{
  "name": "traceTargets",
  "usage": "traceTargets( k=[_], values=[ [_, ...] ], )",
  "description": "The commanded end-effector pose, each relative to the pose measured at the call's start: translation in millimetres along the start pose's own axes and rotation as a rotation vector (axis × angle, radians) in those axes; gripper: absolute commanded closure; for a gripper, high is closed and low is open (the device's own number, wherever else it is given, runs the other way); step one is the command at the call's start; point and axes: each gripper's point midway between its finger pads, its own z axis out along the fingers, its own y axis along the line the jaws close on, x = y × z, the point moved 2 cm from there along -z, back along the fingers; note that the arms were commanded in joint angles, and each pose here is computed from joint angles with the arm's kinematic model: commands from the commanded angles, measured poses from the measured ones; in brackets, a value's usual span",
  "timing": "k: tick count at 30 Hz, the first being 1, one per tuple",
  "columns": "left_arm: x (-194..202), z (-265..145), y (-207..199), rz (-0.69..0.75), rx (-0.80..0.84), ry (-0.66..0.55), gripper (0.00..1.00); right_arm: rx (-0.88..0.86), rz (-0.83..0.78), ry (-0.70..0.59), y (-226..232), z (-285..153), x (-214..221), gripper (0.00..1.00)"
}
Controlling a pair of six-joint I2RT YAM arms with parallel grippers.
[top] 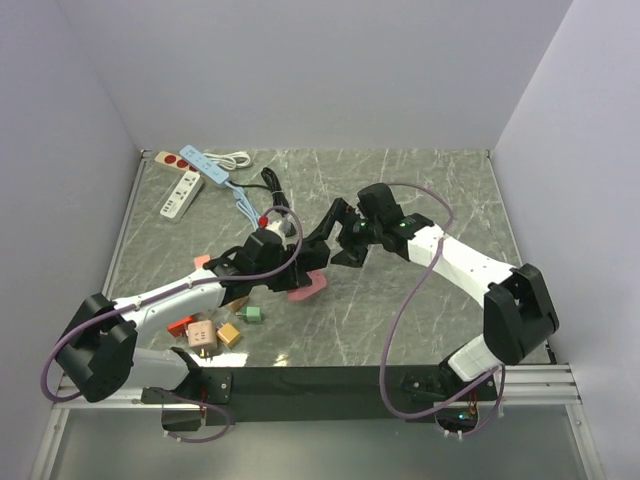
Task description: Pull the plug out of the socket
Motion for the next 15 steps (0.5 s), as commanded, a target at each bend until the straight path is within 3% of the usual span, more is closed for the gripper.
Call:
traceTargets(
  k=[1,5,9,10,11,13,15],
  values=[
    [-33.1,-4.6,-33.9,0.01,0.085,-0.138,1.0,-0.007,0.098,0.013,10.5,7.2,1.0,0.0],
    [-31.2,-0.5,-35.4,0.015,0.088,-0.133,1.0,-0.052,0.103,0.06,24.1,19.7,9.6,0.01],
    [-30.4,2.6,-36.4,0.018,0.088,-0.132,1.0,-0.093,0.104,0.116,31.4,34.4,21.9,0.22],
    [-30.3,2.6,-35.5,0.02,0.086,-0.135,1.0,-0.115,0.097,0.115,32.5,37.1,22.6,0.31],
    [-31.4,1.3,-35.5,0.019,0.085,-0.142,1.0,-0.127,0.095,0.12,32.9,37.3,24.2,0.6],
    [-32.0,1.8,-30.0,0.018,0.061,-0.153,1.0,-0.135,0.101,0.12,29.0,35.5,21.9,0.98],
    [-28.2,3.4,-19.7,0.015,0.03,-0.146,1.0,-0.169,0.089,0.119,31.5,28.6,18.4,1.0]
  ],
)
